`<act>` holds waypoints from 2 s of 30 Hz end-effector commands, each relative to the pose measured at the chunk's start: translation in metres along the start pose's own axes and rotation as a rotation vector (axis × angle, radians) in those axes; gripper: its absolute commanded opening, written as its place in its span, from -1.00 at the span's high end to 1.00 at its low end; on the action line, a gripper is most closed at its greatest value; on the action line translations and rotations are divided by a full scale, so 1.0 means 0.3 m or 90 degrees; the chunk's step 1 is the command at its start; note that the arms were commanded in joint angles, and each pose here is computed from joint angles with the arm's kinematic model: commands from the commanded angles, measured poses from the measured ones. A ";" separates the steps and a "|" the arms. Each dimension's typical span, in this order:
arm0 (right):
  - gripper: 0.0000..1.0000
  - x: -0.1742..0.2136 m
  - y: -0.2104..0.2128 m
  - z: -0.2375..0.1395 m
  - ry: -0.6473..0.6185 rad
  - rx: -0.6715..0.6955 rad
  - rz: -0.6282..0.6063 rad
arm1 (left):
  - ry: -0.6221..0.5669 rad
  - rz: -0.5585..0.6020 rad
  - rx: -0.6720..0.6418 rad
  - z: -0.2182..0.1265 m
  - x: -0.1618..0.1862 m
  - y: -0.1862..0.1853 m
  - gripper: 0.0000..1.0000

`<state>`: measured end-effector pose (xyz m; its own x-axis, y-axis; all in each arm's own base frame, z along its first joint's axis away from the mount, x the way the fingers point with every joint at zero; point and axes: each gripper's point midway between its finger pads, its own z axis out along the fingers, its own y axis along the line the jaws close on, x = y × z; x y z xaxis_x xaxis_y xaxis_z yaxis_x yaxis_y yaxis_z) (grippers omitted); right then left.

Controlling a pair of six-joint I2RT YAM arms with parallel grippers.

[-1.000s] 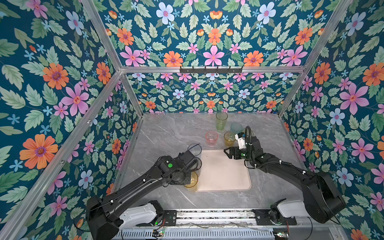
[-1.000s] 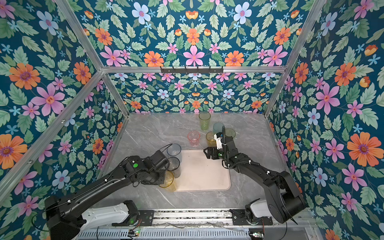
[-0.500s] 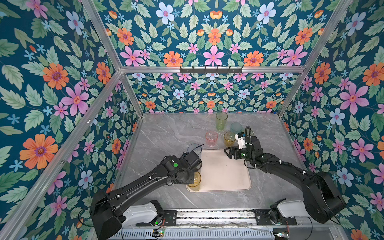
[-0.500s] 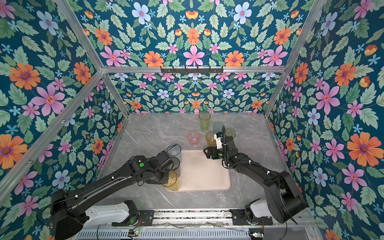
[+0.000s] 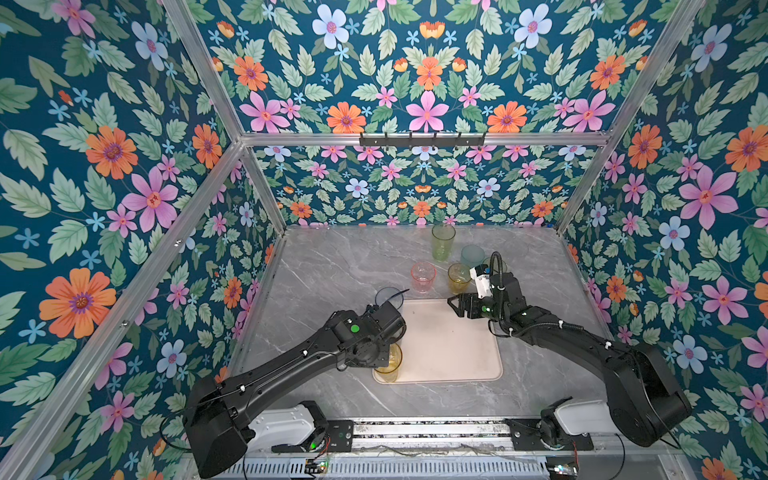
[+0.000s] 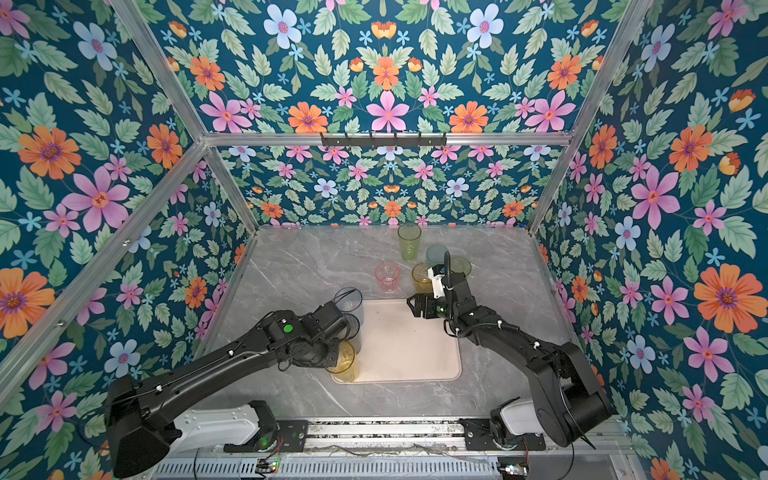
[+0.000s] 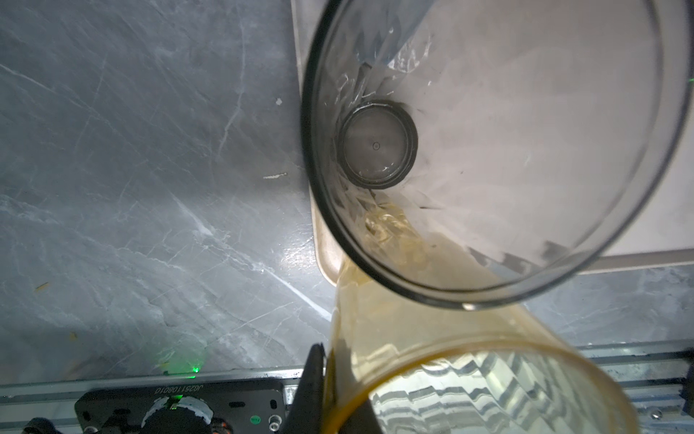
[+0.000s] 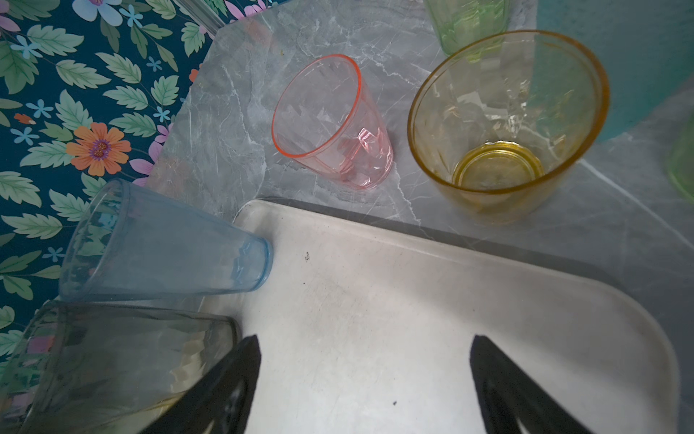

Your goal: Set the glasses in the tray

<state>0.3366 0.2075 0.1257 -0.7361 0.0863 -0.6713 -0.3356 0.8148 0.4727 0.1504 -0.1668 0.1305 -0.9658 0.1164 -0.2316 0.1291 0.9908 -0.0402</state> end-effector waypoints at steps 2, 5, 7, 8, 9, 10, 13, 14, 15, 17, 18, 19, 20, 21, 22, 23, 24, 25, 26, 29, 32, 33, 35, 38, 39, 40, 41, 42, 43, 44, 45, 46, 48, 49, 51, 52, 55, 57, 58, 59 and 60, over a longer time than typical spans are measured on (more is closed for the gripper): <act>-0.77 -0.035 0.018 -0.008 -0.022 -0.009 -0.012 | -0.011 -0.002 -0.007 0.003 -0.010 0.005 1.00; -0.77 -0.032 0.017 -0.008 -0.021 -0.008 -0.012 | -0.009 0.000 -0.009 0.009 -0.009 0.006 1.00; -0.77 -0.035 0.019 -0.008 -0.022 -0.009 -0.013 | -0.006 0.001 -0.012 0.015 -0.005 0.008 1.00; -0.77 -0.033 0.018 -0.007 -0.021 -0.009 -0.012 | -0.005 0.000 -0.013 0.019 -0.004 0.008 1.00; -0.77 -0.034 0.017 -0.008 -0.021 -0.008 -0.012 | -0.003 0.001 -0.013 0.022 -0.002 0.008 1.00; -0.77 -0.034 0.018 -0.008 -0.021 -0.008 -0.012 | -0.001 0.001 -0.014 0.025 0.000 0.008 1.00; -0.77 -0.033 0.016 -0.006 -0.020 -0.007 -0.011 | 0.003 0.002 -0.016 0.032 0.004 0.010 1.00; -0.77 -0.031 0.016 -0.007 -0.018 -0.007 -0.011 | 0.003 0.002 -0.017 0.033 0.005 0.010 1.00; -0.77 -0.032 0.016 -0.006 -0.018 -0.007 -0.011 | 0.004 0.002 -0.018 0.034 0.005 0.010 1.00; -0.77 -0.035 0.018 -0.007 -0.020 -0.007 -0.012 | 0.005 0.003 -0.020 0.036 0.005 0.011 1.00; -0.77 -0.033 0.016 -0.008 -0.019 -0.007 -0.012 | 0.006 0.004 -0.021 0.038 0.006 0.011 1.00; -0.77 -0.033 0.017 -0.007 -0.019 -0.007 -0.011 | 0.008 0.006 -0.023 0.040 0.007 0.012 1.00; -0.77 -0.034 0.017 -0.007 -0.019 -0.007 -0.012 | 0.010 0.006 -0.026 0.042 0.008 0.013 1.00; -0.77 -0.037 0.017 -0.009 -0.020 -0.007 -0.011 | 0.013 0.006 -0.029 0.045 0.009 0.015 1.00; -0.77 -0.035 0.016 -0.009 -0.019 -0.005 -0.011 | 0.014 0.006 -0.030 0.044 0.011 0.015 1.00; -0.77 -0.035 0.017 -0.008 -0.019 -0.006 -0.011 | 0.016 0.007 -0.031 0.044 0.012 0.016 0.98; -0.77 -0.032 0.016 -0.009 -0.018 -0.006 -0.011 | 0.015 0.006 -0.033 0.042 0.011 0.018 0.93; -0.77 -0.032 0.016 -0.009 -0.018 -0.006 -0.011 | 0.014 0.005 -0.034 0.040 0.010 0.020 0.88; -0.77 -0.035 0.017 -0.009 -0.019 -0.006 -0.011 | 0.012 0.005 -0.035 0.039 0.008 0.021 0.80; -0.77 -0.033 0.016 -0.008 -0.018 -0.006 -0.011 | 0.008 0.003 -0.034 0.032 0.003 0.019 0.67; -0.77 -0.033 0.015 -0.007 -0.017 -0.006 -0.011 | 0.006 0.002 -0.034 0.027 -0.002 0.017 0.57; -0.77 -0.033 0.016 -0.008 -0.018 -0.006 -0.011 | 0.003 0.002 -0.035 0.023 -0.005 0.018 0.53; -0.77 -0.032 0.015 -0.007 -0.017 -0.005 -0.011 | -0.001 0.002 -0.037 0.014 -0.011 0.020 0.48; -0.77 -0.031 0.016 -0.006 -0.016 -0.006 -0.011 | -0.009 0.001 -0.036 -0.003 -0.021 0.019 0.44; -0.77 -0.031 0.015 -0.007 -0.017 -0.005 -0.011 | -0.013 0.000 -0.033 -0.008 -0.026 0.016 0.43; -0.77 -0.032 0.016 -0.007 -0.017 -0.006 -0.011 | -0.015 0.001 -0.032 -0.010 -0.028 0.016 0.42; -0.77 -0.033 0.015 -0.007 -0.018 -0.006 -0.011 | -0.017 0.000 -0.030 -0.014 -0.030 0.013 0.42; -0.77 -0.033 0.015 -0.007 -0.018 -0.005 -0.011 | -0.018 0.000 -0.029 -0.016 -0.033 0.012 0.42; -0.77 -0.032 0.016 -0.007 -0.017 -0.006 -0.011 | -0.019 0.000 -0.029 -0.016 -0.033 0.012 0.42; -0.77 -0.033 0.014 -0.007 -0.018 -0.005 -0.010 | -0.020 0.001 -0.029 -0.017 -0.035 0.012 0.42; -0.77 -0.034 0.016 -0.007 -0.018 -0.006 -0.011 | -0.020 0.001 -0.031 -0.016 -0.034 0.013 0.41; -0.77 -0.034 0.015 -0.007 -0.018 -0.005 -0.010 | -0.020 0.001 -0.033 -0.014 -0.034 0.015 0.41; -0.77 -0.033 0.015 -0.006 -0.017 -0.005 -0.011 | -0.021 0.001 -0.038 -0.010 -0.034 0.019 0.41; -0.77 -0.034 0.016 -0.007 -0.018 -0.006 -0.011 | -0.021 0.001 -0.039 -0.009 -0.035 0.020 0.42; -0.77 -0.033 0.015 -0.007 -0.017 -0.005 -0.011 | -0.025 0.002 -0.042 -0.007 -0.040 0.020 0.50; -0.77 -0.030 0.015 -0.006 -0.016 -0.005 -0.011 | -0.027 0.001 -0.042 -0.007 -0.043 0.020 0.52; -0.77 -0.035 0.016 -0.007 -0.018 -0.006 -0.011 | -0.031 0.003 -0.044 -0.004 -0.050 0.018 0.55; -0.77 -0.031 0.015 -0.007 -0.016 -0.005 -0.011 | -0.032 0.005 -0.050 -0.001 -0.054 0.019 0.59; -0.77 -0.034 0.016 -0.008 -0.017 -0.006 -0.012 | -0.032 0.006 -0.053 0.000 -0.057 0.018 0.62; -0.77 -0.032 0.014 -0.007 -0.017 -0.004 -0.012 | -0.032 0.008 -0.055 0.002 -0.058 0.019 0.65; -0.77 -0.033 0.014 -0.009 -0.017 -0.004 -0.012 | -0.033 0.009 -0.057 0.002 -0.061 0.019 0.66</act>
<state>0.3364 0.2074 0.1268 -0.7359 0.0864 -0.6716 -0.3358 0.8147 0.4727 0.1650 -0.1666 0.1323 -0.9561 0.1219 -0.2666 0.1199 0.9925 0.0239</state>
